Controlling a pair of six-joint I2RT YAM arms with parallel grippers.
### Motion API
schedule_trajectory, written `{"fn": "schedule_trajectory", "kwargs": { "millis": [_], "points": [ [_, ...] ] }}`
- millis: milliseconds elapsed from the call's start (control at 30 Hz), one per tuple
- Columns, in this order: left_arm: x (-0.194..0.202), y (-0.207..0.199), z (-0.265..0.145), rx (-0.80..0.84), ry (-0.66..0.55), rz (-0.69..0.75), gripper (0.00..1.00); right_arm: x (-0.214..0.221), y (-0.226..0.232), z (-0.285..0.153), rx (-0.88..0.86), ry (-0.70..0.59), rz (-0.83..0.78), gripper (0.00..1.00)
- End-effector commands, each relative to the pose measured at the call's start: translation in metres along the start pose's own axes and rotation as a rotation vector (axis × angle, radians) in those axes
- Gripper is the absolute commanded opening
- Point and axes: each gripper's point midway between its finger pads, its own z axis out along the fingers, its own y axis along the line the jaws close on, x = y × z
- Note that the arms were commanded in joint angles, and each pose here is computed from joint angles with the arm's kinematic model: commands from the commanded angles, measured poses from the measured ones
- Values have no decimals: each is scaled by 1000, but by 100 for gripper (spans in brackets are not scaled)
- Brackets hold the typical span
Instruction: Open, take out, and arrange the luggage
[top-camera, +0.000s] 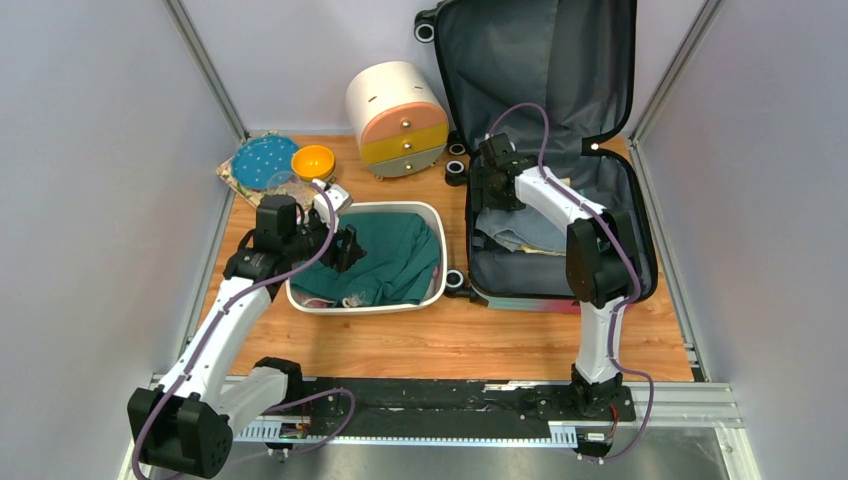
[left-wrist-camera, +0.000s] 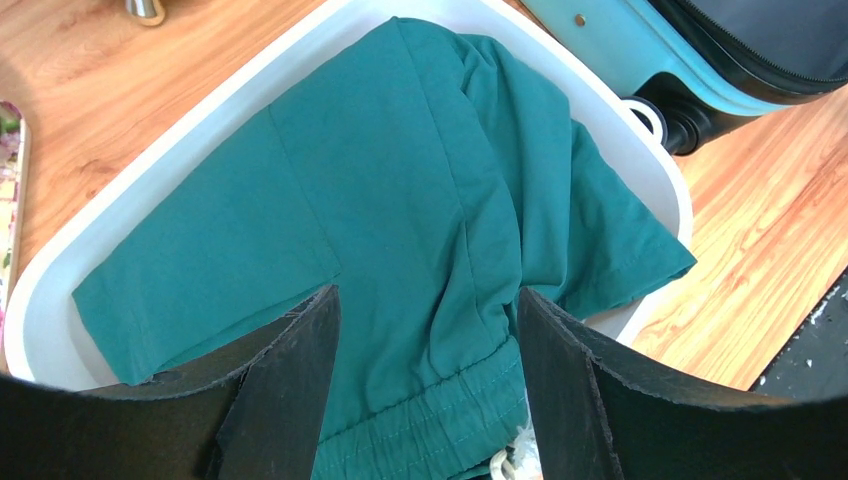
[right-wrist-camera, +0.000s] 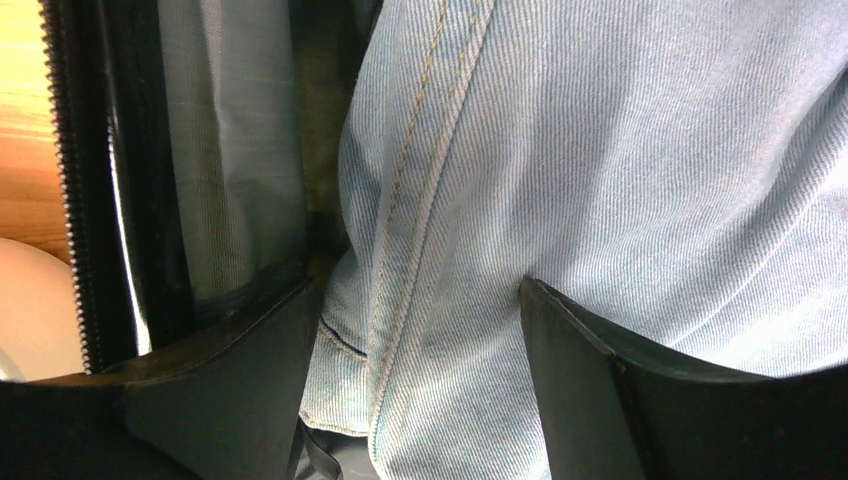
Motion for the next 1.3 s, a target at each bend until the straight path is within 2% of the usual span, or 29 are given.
{"fn": "schedule_trajectory", "kwargs": {
  "millis": [0,167,367,467,500,600,767,800,900,1067,1200,1267],
  "points": [
    [-8,-2,-2,3,-35,7,73,-33,14,-16,-28,-116,76,78],
    [-8,-2,0,7,-38,4,73,-32,14,-17,44,-136,42,78],
    [-12,-1,-1,1,-42,9,73,-4,-5,14,160,-14,-5,73],
    [-11,0,-2,-5,-40,15,73,-3,-12,4,123,-5,4,58],
    [-12,0,-3,-5,-44,19,73,-11,-14,-10,107,-37,11,48],
    [-11,-2,-3,0,-48,16,73,-23,-18,-38,43,-80,2,32],
    [-13,-4,-4,6,-57,14,73,-37,-25,-78,-62,-140,-22,14],
    [-13,-3,-4,3,-59,15,73,-43,-34,-88,-61,-163,-17,2],
    [-13,-4,-5,0,-61,20,73,-48,-50,-99,-94,-178,3,0],
    [-11,1,-6,-31,-50,-4,73,-51,-48,-131,-257,-203,18,0],
    [-12,8,-5,-65,-44,-45,73,-55,-27,-181,-408,-289,14,0],
    [-12,19,-5,-105,-31,-114,75,-57,-20,-197,-451,-318,35,0]
  ]
}}
